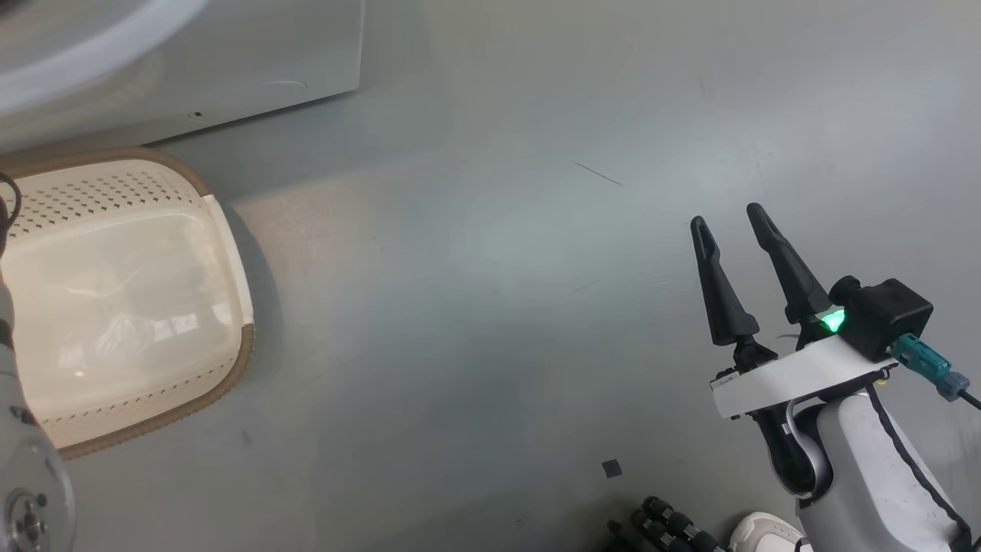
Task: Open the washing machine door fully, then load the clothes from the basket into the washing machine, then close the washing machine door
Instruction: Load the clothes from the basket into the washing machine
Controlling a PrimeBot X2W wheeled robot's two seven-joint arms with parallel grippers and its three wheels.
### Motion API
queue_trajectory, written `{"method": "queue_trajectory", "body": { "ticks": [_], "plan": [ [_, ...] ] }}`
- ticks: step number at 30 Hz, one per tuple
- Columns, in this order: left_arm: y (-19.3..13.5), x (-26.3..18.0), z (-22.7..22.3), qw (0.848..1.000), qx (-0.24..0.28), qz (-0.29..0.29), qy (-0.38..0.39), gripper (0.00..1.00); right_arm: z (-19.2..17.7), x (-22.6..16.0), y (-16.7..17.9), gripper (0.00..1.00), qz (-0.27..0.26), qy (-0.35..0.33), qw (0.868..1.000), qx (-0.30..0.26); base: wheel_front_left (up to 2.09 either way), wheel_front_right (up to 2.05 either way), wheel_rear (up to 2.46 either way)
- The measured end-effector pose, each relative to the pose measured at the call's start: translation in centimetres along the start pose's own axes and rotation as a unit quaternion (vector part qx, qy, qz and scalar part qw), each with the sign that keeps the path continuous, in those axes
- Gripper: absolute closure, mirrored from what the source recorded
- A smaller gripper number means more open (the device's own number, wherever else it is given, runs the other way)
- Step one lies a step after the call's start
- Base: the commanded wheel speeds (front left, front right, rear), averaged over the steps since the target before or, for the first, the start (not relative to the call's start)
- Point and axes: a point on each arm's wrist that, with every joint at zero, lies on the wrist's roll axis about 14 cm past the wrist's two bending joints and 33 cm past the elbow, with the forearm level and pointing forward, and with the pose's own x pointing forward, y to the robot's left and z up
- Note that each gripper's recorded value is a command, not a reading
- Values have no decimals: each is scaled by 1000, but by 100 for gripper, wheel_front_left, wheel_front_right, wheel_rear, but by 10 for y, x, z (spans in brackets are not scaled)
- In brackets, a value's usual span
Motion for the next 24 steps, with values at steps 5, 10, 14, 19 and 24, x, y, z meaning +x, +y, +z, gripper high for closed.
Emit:
{"method": "queue_trajectory", "body": {
  "ticks": [5,10,14,19,24],
  "plan": [
    [-3,7,6,1000,3,0,-5,100,-3,-10,-8,0,-12,8,1000,-3,0,0,0],
    [-6,17,19,1000,6,-2,-26,100,-8,-13,-11,0,-17,16,1000,-4,0,0,0],
    [-6,25,29,999,8,-2,-41,100,-9,-12,-11,0,-16,17,1000,-5,0,0,0],
    [-9,36,56,997,-5,-2,-81,100,-11,-12,-11,0,-16,22,1000,-7,0,0,0],
    [-2,43,84,992,-10,5,-126,100,-16,-13,-8,0,-11,29,999,-7,0,0,0]
  ]
}}
